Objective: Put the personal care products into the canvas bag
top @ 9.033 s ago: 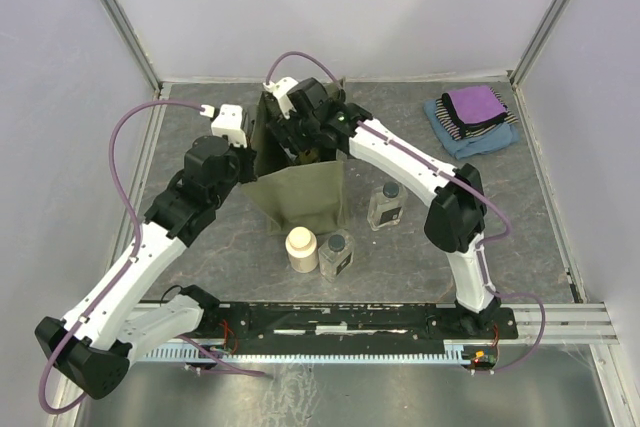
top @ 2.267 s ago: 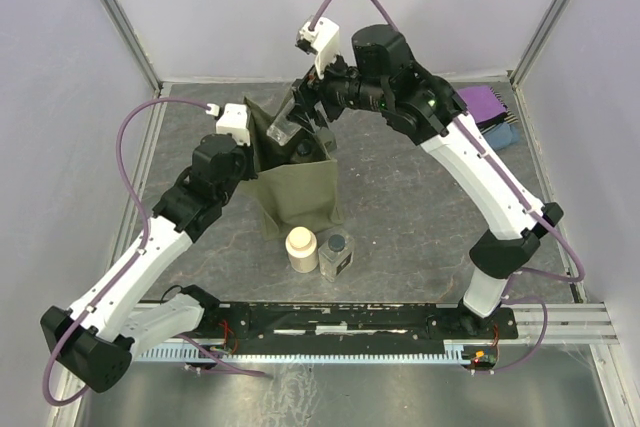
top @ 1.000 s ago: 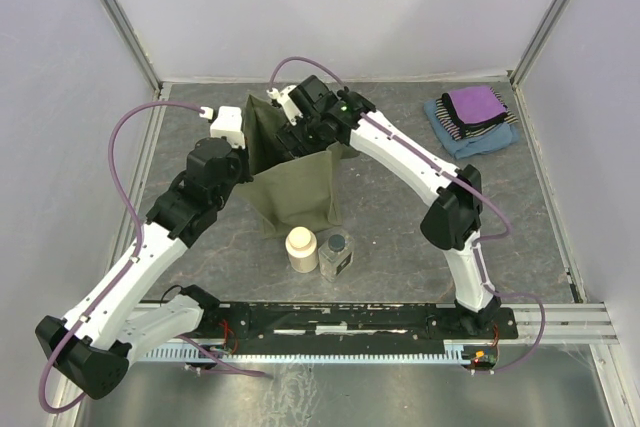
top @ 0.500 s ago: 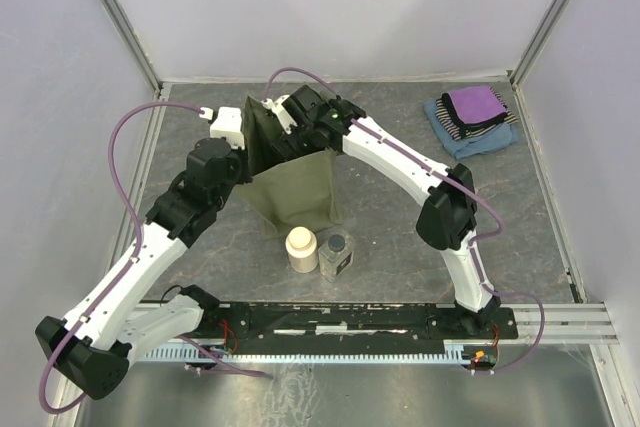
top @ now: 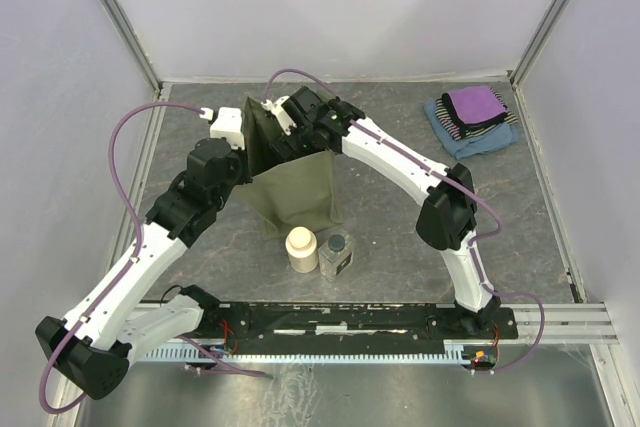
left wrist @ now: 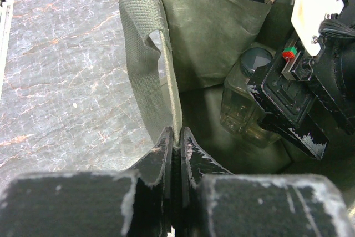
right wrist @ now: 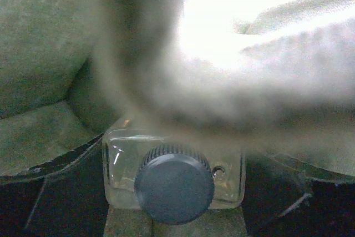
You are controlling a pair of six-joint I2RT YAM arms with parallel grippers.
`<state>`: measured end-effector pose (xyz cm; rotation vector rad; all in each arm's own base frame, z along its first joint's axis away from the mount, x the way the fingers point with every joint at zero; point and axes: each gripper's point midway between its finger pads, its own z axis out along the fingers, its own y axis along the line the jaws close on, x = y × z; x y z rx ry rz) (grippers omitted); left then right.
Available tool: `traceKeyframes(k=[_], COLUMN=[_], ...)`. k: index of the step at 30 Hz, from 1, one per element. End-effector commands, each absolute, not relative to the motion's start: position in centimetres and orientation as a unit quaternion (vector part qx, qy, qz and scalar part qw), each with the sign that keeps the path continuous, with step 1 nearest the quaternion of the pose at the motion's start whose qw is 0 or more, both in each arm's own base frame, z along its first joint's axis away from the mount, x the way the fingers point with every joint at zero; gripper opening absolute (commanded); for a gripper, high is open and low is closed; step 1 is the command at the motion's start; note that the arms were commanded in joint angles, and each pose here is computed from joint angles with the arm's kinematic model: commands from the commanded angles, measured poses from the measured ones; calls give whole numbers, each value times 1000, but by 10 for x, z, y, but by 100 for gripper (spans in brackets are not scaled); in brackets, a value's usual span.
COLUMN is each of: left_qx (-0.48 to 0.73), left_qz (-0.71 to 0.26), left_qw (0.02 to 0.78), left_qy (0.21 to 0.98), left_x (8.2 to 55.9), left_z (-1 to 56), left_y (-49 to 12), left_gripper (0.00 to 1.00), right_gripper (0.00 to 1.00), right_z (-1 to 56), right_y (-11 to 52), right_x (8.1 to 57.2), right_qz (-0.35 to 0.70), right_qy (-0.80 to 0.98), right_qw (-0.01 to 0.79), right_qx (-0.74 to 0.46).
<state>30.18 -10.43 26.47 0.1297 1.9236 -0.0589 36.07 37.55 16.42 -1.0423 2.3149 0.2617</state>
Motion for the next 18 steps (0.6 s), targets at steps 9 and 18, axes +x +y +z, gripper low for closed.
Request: traceKeyframes(k=[9,18], left_qx=[46,53], left_qz=[-41,-40], left_qw=[613,612], left_qy=[787,788], left_x=[308,313], left_z=[298,296], left_y=[-107,-111], left_gripper=[10,10], right_gripper=[100,100], right_z=[252,362], right_y=[370,349], right_x=[384,374], right_qz=[86,116], right_qy=[838,791], right_qw=[394,506], right_qx=[-367,-323])
